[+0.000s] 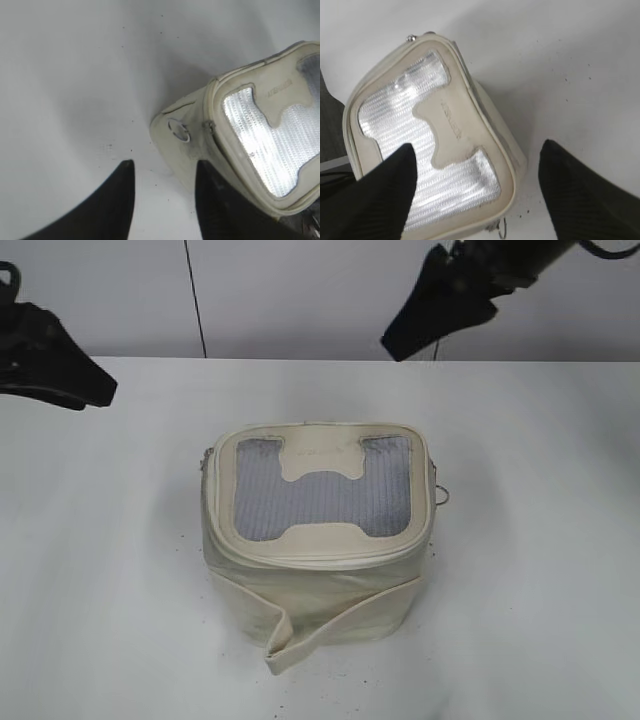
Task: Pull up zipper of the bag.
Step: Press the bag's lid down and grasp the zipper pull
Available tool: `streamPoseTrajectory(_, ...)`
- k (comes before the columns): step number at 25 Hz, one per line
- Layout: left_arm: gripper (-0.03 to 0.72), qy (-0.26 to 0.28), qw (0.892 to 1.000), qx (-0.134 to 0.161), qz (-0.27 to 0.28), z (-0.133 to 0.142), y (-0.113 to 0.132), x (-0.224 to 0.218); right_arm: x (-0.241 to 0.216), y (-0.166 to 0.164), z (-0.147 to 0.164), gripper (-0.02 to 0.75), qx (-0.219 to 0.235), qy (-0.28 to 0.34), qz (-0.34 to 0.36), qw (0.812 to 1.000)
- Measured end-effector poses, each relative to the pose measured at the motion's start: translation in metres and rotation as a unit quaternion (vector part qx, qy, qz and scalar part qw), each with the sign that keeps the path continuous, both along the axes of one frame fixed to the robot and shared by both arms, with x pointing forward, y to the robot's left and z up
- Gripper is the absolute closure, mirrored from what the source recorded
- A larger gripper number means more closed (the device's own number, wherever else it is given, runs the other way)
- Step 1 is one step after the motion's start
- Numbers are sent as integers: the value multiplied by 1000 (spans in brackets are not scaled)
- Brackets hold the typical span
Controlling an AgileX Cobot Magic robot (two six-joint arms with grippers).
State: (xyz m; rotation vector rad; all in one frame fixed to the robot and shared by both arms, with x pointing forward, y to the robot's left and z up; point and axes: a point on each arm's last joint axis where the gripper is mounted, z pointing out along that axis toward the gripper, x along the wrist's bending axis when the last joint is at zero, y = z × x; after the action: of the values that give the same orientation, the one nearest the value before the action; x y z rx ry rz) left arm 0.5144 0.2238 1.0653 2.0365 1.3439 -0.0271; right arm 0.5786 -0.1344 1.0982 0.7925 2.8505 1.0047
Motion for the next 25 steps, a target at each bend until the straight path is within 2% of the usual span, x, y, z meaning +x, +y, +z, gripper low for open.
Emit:
streamPoseTrajectory(3,361,17,999,-12,-40,-7,-7,18,23,16,-8,151,22,23,22,999)
streamPoseTrajectory(7,358,38,994,-19,-96,-23,-13,36,46,43,-20,151,29,18,46,998)
streamPoseTrajectory(15,358,92,985,-22,-146,-61,-17,52,53,95,-60,222,21,42,95,994)
streamPoseTrajectory(25,356,55,980,-26,-191,-62,-19,54,46,118,-90,236,4,72,120,990)
